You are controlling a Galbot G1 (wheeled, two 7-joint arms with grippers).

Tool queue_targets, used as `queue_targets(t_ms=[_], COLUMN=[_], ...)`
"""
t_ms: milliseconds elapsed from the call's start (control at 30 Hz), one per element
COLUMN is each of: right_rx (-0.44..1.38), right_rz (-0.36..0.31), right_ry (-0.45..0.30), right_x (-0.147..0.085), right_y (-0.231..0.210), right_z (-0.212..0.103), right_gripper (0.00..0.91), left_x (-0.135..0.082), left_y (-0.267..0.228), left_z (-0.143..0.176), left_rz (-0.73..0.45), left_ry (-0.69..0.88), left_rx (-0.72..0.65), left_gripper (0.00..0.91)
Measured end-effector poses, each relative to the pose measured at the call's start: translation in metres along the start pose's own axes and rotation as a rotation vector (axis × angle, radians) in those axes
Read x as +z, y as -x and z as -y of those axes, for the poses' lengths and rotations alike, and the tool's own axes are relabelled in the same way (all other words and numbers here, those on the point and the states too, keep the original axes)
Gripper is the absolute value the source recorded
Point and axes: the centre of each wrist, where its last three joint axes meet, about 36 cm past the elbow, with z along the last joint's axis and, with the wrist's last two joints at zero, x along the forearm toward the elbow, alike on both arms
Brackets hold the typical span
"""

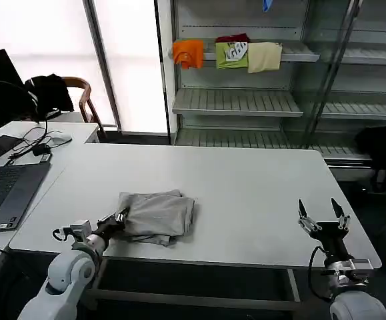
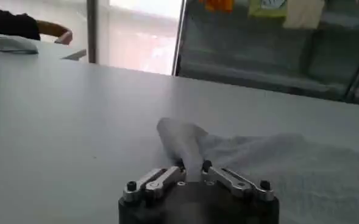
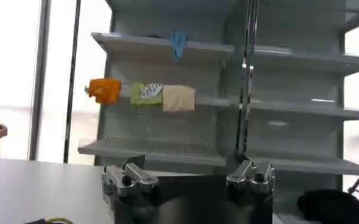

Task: Fold and organize the clothes.

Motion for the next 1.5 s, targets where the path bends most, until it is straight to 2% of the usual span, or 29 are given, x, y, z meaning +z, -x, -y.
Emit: queue_targets(t_ms=[167, 300, 400, 533, 667, 767, 867, 967, 1100, 1267, 1333, 1367, 1400, 1500], right_rx=[0.0, -0.003, -0.006, -0.01, -0.011, -0.008, -0.004, -0.002, -0.003, -0.004, -0.005, -0.005, -0.006, -0.01], right_rz=[0.004, 0.009, 0.008, 0.01, 0.012, 0.01, 0.01, 0.008, 0.007, 0.006, 0.006, 0.006, 0.006, 0.005], right_ry=[-0.001, 0.0, 0.004, 0.007, 0.006, 0.005, 0.003, 0.003, 0.006, 0.007, 0.006, 0.005, 0.005, 0.008], right_x=[-0.001, -0.003, -0.001, -0.001, -0.003, -0.003, -0.003, -0.002, -0.001, 0.001, 0.001, 0.001, 0.001, 0.001], right_y=[0.001, 0.003, 0.004, 0.006, 0.006, 0.005, 0.005, 0.005, 0.006, 0.007, 0.008, 0.009, 0.009, 0.011], right_z=[0.0, -0.001, -0.002, -0.006, -0.006, -0.004, -0.001, 0.0, -0.002, -0.004, -0.004, -0.003, -0.003, -0.005], right_gripper=[0.907, 0.907, 0.907, 0.907, 0.907, 0.907, 0.907, 0.907, 0.907, 0.907, 0.907, 0.907, 0.907, 0.907], left_x=[-0.015, -0.031, -0.056, -0.105, -0.15, -0.164, -0.153, -0.124, -0.076, -0.041, -0.034, -0.033, -0.031, -0.027], left_y=[-0.007, -0.015, -0.025, -0.042, -0.056, -0.061, -0.052, -0.035, -0.012, 0.001, 0.003, 0.004, 0.005, 0.009], left_z=[-0.018, -0.048, -0.079, -0.108, -0.109, -0.095, -0.077, -0.056, -0.018, 0.032, 0.052, 0.06, 0.069, 0.091], left_rz=[0.034, 0.064, 0.1, 0.173, 0.253, 0.283, 0.268, 0.228, 0.158, 0.128, 0.127, 0.129, 0.131, 0.142], left_ry=[0.027, 0.08, 0.146, 0.258, 0.371, 0.445, 0.509, 0.552, 0.573, 0.563, 0.551, 0.544, 0.535, 0.517], left_rx=[-0.035, -0.092, -0.155, -0.214, -0.225, -0.2, -0.156, -0.097, -0.01, 0.082, 0.101, 0.107, 0.108, 0.108], left_gripper=[0.0, 0.0, 0.0, 0.0, 0.0, 0.0, 0.0, 0.0, 0.0, 0.04, 0.302, 0.675, 0.907, 0.907])
